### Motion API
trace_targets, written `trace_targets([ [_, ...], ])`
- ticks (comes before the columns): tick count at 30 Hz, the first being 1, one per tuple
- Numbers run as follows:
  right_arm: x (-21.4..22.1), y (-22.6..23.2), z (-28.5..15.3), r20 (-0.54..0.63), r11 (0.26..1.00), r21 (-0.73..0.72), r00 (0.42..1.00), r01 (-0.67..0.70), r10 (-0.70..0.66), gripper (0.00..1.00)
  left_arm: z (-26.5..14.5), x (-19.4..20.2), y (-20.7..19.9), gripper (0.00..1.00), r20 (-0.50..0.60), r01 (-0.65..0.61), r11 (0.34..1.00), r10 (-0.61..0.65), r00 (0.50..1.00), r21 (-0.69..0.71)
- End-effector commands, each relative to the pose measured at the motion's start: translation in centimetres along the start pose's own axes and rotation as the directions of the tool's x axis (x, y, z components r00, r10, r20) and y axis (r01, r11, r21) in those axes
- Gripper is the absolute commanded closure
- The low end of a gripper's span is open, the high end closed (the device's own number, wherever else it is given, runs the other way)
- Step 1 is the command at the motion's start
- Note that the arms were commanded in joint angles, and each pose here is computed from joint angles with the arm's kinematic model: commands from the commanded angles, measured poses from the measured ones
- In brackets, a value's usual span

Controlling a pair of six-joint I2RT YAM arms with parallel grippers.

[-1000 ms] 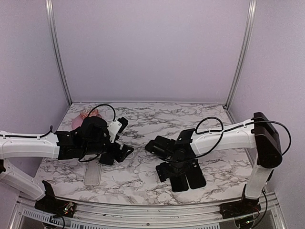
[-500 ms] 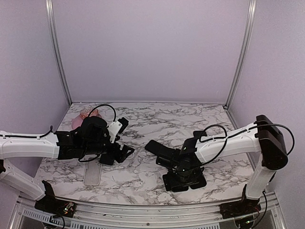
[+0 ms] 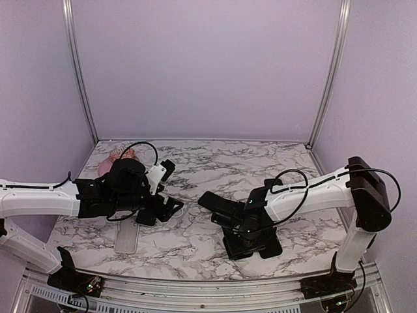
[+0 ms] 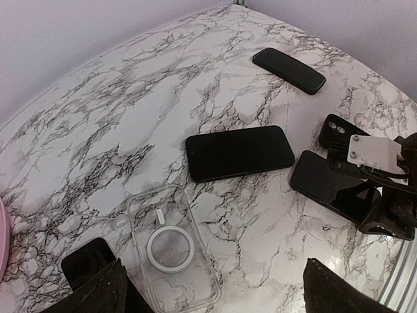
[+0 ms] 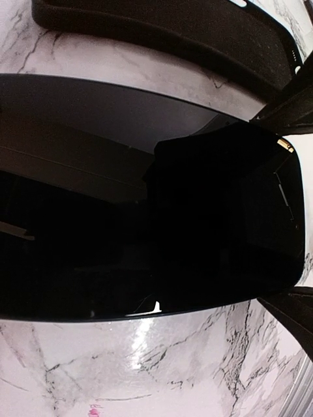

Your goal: Put the phone into the phone case

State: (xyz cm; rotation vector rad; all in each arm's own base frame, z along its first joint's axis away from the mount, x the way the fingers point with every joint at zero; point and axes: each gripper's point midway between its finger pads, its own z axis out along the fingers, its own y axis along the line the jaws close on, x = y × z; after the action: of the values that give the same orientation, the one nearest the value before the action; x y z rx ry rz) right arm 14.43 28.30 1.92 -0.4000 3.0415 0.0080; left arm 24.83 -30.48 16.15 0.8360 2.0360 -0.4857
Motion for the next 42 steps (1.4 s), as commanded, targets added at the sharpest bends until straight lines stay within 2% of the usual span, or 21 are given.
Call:
trace_targets([
  [1, -1.9, 0.3, 0.4, 0.08, 0.998, 0.002, 0.995, 0.066, -0.066, 0.53, 0.9, 0.0, -0.7, 0.07, -0.028, 0.041, 0.998, -0.04, 0.999, 0.038],
  [6, -4.3, 2.7, -2.3, 0.248, 0.984, -0.112, 0.962, 0.142, -0.111, 0.58, 1.6, -0.7, -1.5, 0.08, -0.011, 0.111, 0.991, -0.11, 0.994, 0.078],
  [12, -4.9, 3.0, -2.4, 0.327, 0.963, -0.119, 0.926, 0.24, -0.19, 0.61, 3.2, -0.7, -3.5, 0.06, 0.004, 0.143, 0.97, -0.147, 0.989, 0.196],
  [17, -4.2, 3.0, -1.1, 0.343, 0.946, -0.148, 0.912, 0.289, -0.225, 0.62, 6.6, 0.6, -6.3, 0.05, -0.149, 0.279, 0.89, -0.24, 0.959, 0.362],
  [21, -3.4, 2.2, 0.3, 0.276, 0.951, -0.099, 0.926, 0.294, -0.257, 0.61, 9.6, 2.8, -7.3, 0.08, -0.288, 0.388, 0.836, -0.29, 0.913, 0.388],
  [23, -3.2, 2.0, 0.7, 0.246, 0.952, -0.082, 0.931, 0.296, -0.268, 0.57, 10.7, 3.3, -7.0, 0.09, -0.297, 0.388, 0.845, -0.289, 0.91, 0.367],
  [27, -2.5, 1.3, 1.2, 0.142, 0.955, -0.053, 0.949, 0.292, -0.282, 0.22, 12.6, 4.4, -5.9, 0.15, -0.347, 0.38, 0.883, -0.278, 0.896, 0.273],
  [31, -3.5, 1.9, 0.7, 0.097, 0.951, -0.039, 0.948, 0.308, -0.303, 0.06, 12.1, 4.0, -4.9, 0.15, -0.305, 0.369, 0.9, -0.292, 0.906, 0.234],
  [39, -5.8, 1.3, 2.6, 0.009, 0.963, -0.014, 0.963, 0.269, -0.269, 0.04, 10.7, 3.2, -2.2, 0.15, -0.251, 0.323, 0.938, -0.284, 0.925, 0.126],
  [42, -6.0, 1.2, 2.7, -0.002, 0.962, -0.008, 0.962, 0.273, -0.273, 0.09, 10.5, 3.0, -1.9, 0.15, -0.245, 0.311, 0.943, -0.276, 0.929, 0.118],
])
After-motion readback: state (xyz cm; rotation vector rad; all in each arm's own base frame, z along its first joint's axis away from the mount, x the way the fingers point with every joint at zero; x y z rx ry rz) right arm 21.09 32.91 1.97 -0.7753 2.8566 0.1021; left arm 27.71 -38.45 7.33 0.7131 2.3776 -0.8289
